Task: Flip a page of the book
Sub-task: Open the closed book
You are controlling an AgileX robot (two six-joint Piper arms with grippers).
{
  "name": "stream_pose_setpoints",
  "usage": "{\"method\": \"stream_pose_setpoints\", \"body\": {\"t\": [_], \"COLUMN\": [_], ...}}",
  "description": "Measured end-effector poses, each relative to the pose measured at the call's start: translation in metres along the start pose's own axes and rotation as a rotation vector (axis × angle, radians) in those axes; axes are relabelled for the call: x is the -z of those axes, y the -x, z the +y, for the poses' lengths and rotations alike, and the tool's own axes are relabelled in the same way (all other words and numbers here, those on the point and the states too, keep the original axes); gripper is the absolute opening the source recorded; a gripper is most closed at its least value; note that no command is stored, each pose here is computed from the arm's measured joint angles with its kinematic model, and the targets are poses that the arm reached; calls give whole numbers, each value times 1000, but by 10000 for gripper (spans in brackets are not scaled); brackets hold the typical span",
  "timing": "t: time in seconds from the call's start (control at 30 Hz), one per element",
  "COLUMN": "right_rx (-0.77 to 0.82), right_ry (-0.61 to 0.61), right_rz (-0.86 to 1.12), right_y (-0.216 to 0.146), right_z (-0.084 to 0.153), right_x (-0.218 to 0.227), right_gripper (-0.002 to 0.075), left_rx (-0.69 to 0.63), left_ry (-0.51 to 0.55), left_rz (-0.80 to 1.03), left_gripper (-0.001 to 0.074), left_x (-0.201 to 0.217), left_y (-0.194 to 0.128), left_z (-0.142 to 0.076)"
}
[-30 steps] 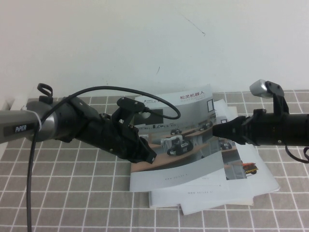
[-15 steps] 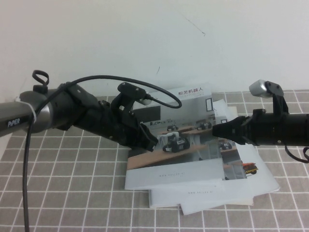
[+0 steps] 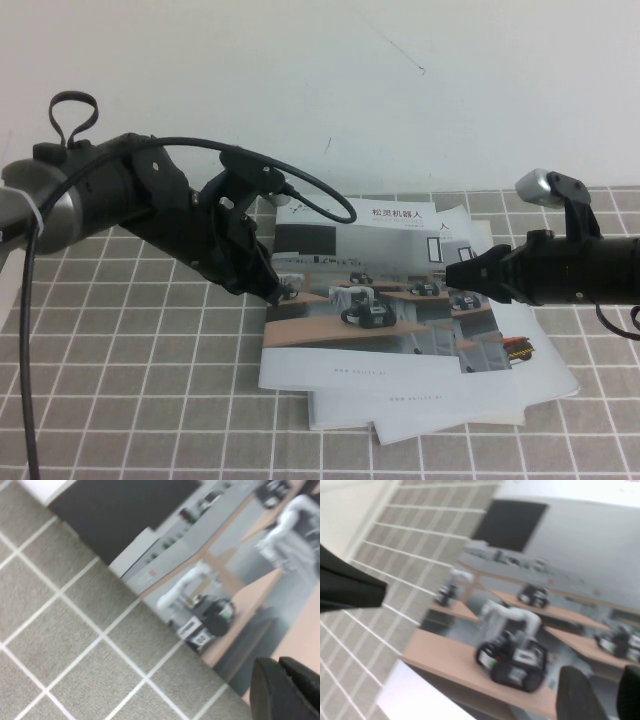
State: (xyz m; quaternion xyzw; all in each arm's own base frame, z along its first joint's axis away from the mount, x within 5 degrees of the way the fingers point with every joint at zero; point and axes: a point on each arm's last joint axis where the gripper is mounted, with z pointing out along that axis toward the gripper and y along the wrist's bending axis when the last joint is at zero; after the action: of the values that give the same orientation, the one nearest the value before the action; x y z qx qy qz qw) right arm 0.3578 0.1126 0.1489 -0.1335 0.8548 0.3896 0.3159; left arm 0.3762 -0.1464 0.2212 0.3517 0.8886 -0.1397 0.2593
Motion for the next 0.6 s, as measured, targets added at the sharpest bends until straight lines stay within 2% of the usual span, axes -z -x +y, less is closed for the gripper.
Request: {"method": "stream_pose_setpoints", "body": {"t": [0.13,0.33,0.6], "right_rx": [-15,-4,-8], "right_ry": [-39,-45,-121], "right_rz": [39,70,78], "right_y": [-4,-6,-7], "right_z": [-4,-4,-11], "right_x": [0,0,1], "right_gripper": [250,267,269], "left_rx": [26,117,109], "left_ry": [20,52,-16], "left_rz": [43,123,76], "left_gripper": [-4,-4,-4], "left_x": [-20,-56,-64], "left_y": [-8,-30,-24], "left_z": [7,26,12]}}
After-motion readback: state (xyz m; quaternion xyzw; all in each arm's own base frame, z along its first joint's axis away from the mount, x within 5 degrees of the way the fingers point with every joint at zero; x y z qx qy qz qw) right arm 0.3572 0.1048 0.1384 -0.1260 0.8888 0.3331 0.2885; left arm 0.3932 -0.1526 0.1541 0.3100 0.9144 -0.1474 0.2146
